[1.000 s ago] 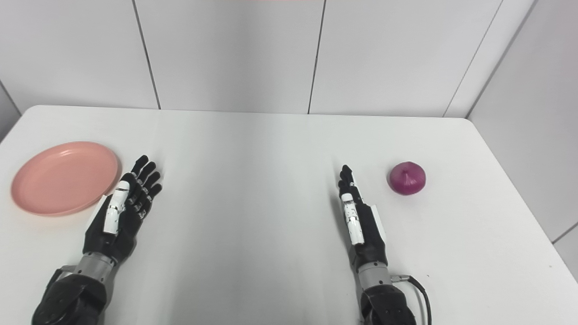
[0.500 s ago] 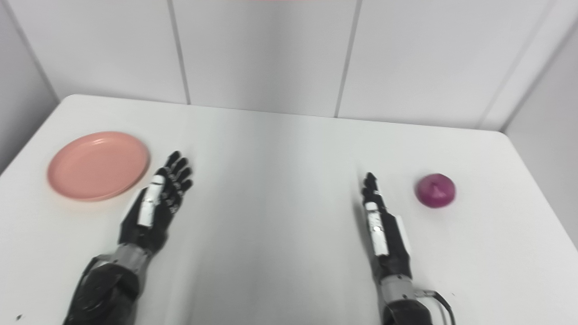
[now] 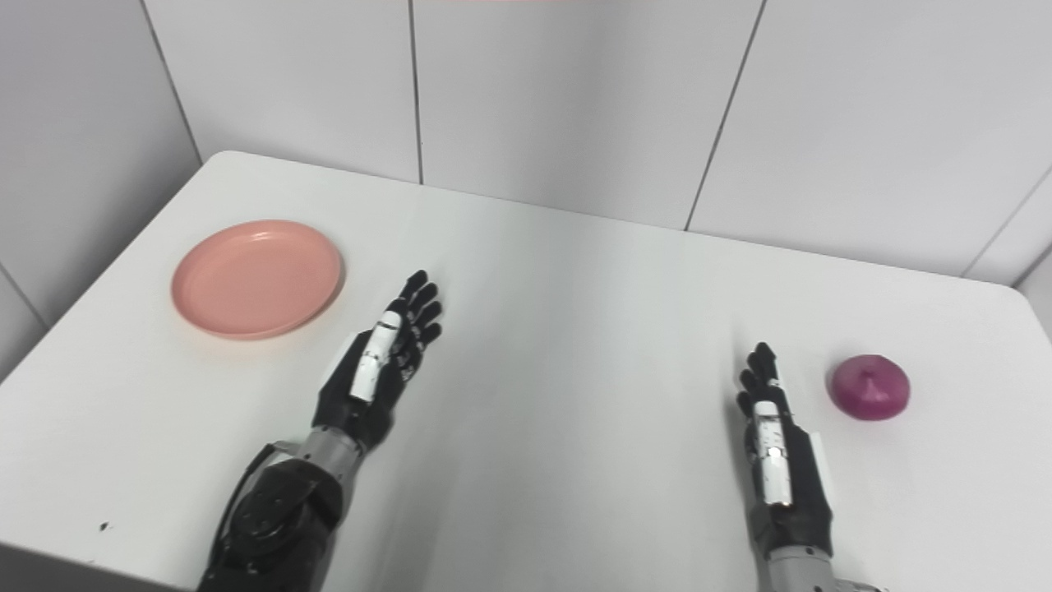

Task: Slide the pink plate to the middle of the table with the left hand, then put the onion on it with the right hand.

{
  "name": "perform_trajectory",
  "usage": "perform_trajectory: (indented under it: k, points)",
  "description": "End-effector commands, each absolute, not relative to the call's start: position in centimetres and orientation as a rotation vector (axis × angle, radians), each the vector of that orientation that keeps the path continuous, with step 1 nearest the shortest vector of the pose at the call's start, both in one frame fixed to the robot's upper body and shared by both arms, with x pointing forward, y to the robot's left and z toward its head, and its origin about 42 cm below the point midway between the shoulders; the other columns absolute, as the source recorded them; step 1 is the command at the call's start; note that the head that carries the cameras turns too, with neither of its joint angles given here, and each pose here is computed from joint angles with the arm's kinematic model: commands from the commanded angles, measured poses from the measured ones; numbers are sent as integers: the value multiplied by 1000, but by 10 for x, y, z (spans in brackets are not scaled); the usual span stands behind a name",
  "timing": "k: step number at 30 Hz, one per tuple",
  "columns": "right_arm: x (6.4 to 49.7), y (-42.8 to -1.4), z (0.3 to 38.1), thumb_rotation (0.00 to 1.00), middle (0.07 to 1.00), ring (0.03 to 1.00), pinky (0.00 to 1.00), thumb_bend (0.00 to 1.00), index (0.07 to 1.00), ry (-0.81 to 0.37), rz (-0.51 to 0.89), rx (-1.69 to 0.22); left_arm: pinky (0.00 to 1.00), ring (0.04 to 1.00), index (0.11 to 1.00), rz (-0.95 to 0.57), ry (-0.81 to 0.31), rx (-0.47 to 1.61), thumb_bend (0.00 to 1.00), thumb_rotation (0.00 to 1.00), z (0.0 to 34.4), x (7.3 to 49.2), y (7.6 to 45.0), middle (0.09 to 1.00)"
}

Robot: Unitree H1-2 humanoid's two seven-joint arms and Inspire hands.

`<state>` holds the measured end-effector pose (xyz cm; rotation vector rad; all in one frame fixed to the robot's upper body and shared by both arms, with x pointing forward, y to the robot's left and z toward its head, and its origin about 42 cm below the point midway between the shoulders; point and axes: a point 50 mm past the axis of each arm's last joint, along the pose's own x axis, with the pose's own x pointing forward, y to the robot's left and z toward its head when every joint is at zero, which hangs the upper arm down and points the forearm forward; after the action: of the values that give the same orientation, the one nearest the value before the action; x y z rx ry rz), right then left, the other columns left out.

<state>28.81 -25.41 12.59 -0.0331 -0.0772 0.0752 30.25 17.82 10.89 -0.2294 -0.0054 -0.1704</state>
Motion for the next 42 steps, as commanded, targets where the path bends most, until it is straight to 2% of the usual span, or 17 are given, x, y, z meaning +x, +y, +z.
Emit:
perform_trajectory:
  k: [1, 7, 10, 15, 28, 42]
  points:
    - [293, -257, 145, 1000, 1000, 1000, 1000, 144, 1000, -131, 82, -29, 1000, 1000, 995, -165, 69, -228, 397, 1000, 98, 300, 171, 1000]
    - [291, -257, 153, 1000, 1000, 1000, 1000, 113, 1000, -122, 68, 8, 1000, 1000, 990, -157, 77, -236, 400, 1000, 98, 303, 161, 1000]
    - [290, -256, 156, 1000, 1000, 1000, 1000, 50, 1000, -123, 62, 12, 1000, 1000, 987, -154, 80, -239, 400, 1000, 98, 303, 158, 1000]
    - [287, -250, 164, 1000, 1000, 1000, 1000, 3, 1000, -122, 70, -8, 1000, 1000, 983, -152, 81, -242, 392, 1000, 97, 303, 157, 1000]
    - [280, -239, 182, 1000, 1000, 1000, 1000, 0, 1000, -101, 65, -2, 1000, 1000, 990, -151, 80, -258, 389, 1000, 97, 303, 155, 1000]
    - [281, -236, 182, 1000, 1000, 1000, 1000, 0, 1000, -116, 73, -2, 1000, 999, 983, -153, 54, -229, 399, 1000, 102, 304, 163, 1000]
